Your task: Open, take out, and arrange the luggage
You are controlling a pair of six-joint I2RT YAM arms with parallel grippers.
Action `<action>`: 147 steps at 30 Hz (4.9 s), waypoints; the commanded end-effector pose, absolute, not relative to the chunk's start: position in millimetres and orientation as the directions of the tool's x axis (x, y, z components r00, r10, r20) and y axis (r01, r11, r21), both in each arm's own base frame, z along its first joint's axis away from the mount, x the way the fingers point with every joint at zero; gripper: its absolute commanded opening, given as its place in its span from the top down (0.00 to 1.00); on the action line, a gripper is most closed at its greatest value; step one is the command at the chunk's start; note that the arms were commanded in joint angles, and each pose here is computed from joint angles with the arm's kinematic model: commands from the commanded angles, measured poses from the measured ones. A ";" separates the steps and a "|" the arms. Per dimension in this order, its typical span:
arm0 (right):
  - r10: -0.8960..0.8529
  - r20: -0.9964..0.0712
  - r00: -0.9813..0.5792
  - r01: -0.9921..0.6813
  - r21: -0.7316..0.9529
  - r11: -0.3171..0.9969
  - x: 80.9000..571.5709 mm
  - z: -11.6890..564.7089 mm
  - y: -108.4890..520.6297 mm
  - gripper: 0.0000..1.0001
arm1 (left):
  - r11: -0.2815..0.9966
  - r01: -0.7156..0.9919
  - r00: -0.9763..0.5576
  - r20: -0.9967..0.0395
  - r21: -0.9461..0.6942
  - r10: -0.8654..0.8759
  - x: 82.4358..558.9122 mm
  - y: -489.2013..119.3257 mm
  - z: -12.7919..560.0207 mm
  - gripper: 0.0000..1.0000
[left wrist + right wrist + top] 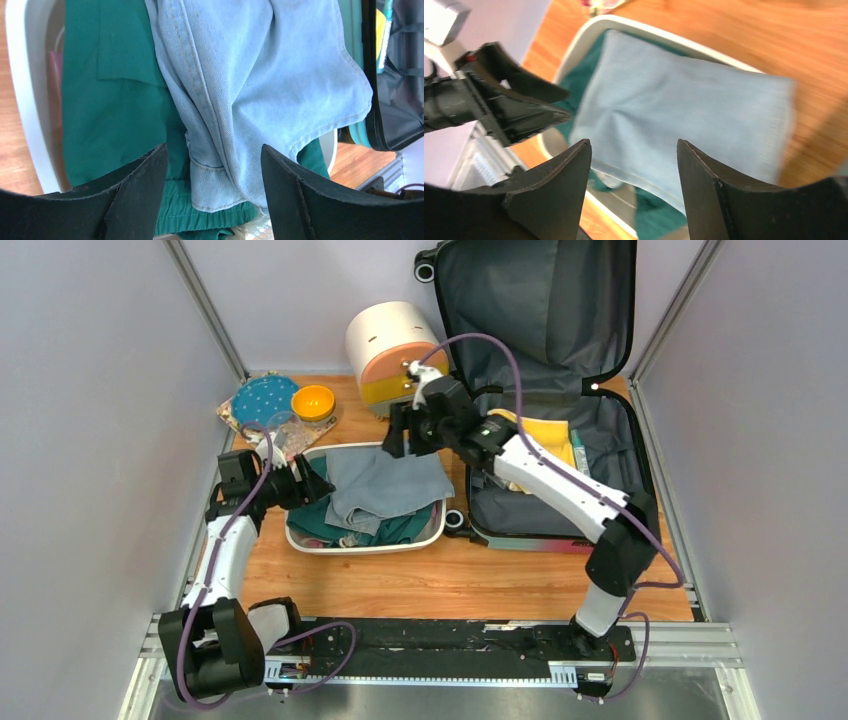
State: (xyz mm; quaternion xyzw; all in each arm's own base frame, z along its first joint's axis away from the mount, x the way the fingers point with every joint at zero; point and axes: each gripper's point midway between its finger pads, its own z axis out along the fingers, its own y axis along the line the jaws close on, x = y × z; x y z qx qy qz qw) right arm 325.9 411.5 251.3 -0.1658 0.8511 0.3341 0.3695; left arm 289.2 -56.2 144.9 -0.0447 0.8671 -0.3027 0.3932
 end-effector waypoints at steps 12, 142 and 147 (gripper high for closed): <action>-0.187 -0.518 -0.835 -0.390 0.317 0.865 330.3 154.6 296.4 0.30 | 0.858 0.174 -0.777 -0.603 -0.483 -0.182 274.7 -78.2 105.5 0.22; -0.169 -0.784 -0.597 -0.479 0.180 0.859 462.4 142.3 51.2 1.00 | 0.427 0.891 0.004 -0.944 0.153 0.331 469.3 -434.1 178.3 0.10; -0.300 -0.773 -0.559 -0.647 0.180 0.741 417.2 148.7 70.0 1.00 | 0.256 0.926 0.185 -0.925 0.277 0.331 443.9 -437.3 174.6 0.09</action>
